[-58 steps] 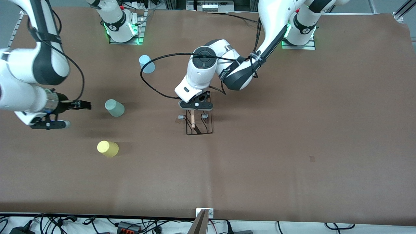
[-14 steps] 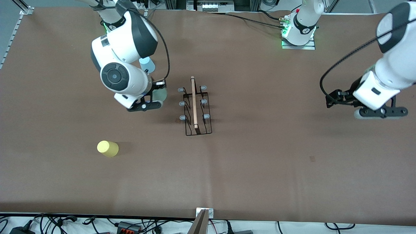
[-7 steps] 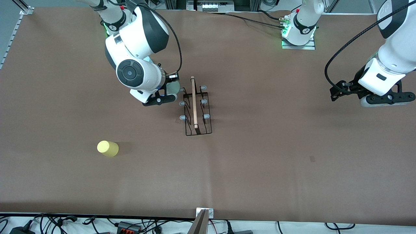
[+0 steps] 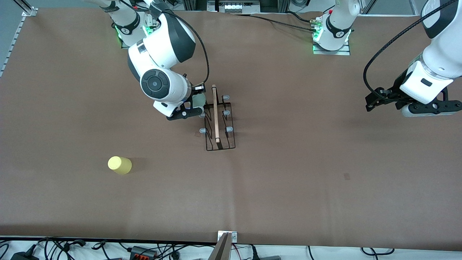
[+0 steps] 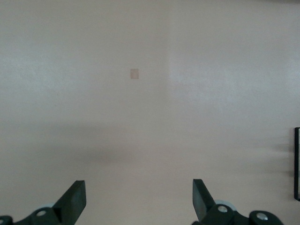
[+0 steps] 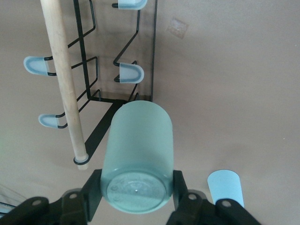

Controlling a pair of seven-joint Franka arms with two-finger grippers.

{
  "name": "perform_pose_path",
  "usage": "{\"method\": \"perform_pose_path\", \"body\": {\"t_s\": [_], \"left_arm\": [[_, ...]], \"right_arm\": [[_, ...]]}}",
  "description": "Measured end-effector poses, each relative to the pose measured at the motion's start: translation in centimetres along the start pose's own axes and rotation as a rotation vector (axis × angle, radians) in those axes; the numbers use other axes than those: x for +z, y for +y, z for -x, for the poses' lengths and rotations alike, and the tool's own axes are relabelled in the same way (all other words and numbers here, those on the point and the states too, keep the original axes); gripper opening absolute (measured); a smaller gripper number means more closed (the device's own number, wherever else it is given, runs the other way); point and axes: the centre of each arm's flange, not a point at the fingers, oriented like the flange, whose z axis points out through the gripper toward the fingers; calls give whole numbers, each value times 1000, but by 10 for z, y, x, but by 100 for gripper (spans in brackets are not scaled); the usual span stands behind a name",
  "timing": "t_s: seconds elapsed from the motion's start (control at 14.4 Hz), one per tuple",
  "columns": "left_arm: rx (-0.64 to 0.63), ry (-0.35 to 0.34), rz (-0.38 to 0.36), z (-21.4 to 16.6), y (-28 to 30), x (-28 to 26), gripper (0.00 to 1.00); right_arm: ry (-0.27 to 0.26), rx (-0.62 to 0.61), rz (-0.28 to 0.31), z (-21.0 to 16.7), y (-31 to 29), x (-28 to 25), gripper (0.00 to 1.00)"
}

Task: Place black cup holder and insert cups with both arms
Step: 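Carry the teal cup to the rack and slide it onto a peg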

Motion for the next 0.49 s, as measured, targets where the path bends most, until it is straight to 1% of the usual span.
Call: {"method": "perform_pose_path", "body": {"t_s": [0.49], "left_arm": [[1, -1, 0, 0, 1, 1, 100]], "right_arm": [[-24, -1, 12, -6, -3, 17, 64]]}}
